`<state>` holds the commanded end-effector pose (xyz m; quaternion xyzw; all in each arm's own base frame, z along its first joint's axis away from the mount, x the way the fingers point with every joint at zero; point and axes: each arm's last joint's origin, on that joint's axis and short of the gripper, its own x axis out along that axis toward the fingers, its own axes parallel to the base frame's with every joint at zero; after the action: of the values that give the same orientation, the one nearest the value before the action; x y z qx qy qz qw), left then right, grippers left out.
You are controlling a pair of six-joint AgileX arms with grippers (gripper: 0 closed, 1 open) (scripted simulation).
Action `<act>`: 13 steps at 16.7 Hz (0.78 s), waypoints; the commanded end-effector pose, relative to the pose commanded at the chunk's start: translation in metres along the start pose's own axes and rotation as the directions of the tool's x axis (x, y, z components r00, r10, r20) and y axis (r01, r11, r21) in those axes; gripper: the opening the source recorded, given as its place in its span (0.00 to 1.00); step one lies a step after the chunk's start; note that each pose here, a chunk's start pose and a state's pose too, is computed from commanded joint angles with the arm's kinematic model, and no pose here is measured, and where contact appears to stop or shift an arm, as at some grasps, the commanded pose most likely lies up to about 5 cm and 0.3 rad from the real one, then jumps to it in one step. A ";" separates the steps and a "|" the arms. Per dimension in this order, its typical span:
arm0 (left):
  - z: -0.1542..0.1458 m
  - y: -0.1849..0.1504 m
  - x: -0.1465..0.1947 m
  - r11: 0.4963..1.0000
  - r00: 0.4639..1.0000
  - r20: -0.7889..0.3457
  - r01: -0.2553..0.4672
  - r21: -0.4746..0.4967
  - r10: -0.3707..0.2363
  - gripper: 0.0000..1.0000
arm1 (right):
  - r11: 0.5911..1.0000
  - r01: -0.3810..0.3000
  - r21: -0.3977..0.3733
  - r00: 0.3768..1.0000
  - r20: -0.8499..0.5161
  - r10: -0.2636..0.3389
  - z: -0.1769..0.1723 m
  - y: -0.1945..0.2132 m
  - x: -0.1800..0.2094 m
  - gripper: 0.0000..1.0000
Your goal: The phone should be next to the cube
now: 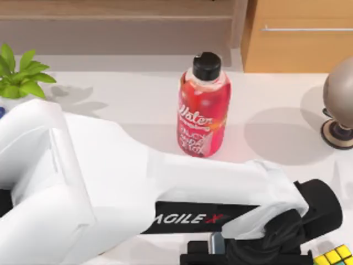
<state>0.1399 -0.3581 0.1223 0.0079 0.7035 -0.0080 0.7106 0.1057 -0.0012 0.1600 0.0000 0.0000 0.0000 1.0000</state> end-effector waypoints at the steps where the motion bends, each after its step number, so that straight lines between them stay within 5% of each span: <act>1: 0.000 0.000 0.000 1.000 1.000 0.000 0.000 0.000 0.000 0.00 | 1.000 0.000 0.000 1.000 0.000 0.000 0.000 0.000 0.000 1.00; 3: 0.000 0.000 0.000 1.000 1.000 0.000 0.000 0.000 0.000 0.00 | 1.000 0.000 0.000 1.000 0.000 0.000 0.000 0.000 0.000 1.00; 13: 0.000 0.000 0.000 1.000 1.000 0.000 0.000 0.000 0.000 0.75 | 1.000 0.000 0.000 1.000 0.000 0.000 0.000 0.000 0.000 1.00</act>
<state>0.1399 -0.3581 0.1223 0.0079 0.7035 -0.0080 0.7106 0.1057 -0.0012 0.1600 0.0000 0.0000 0.0000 1.0000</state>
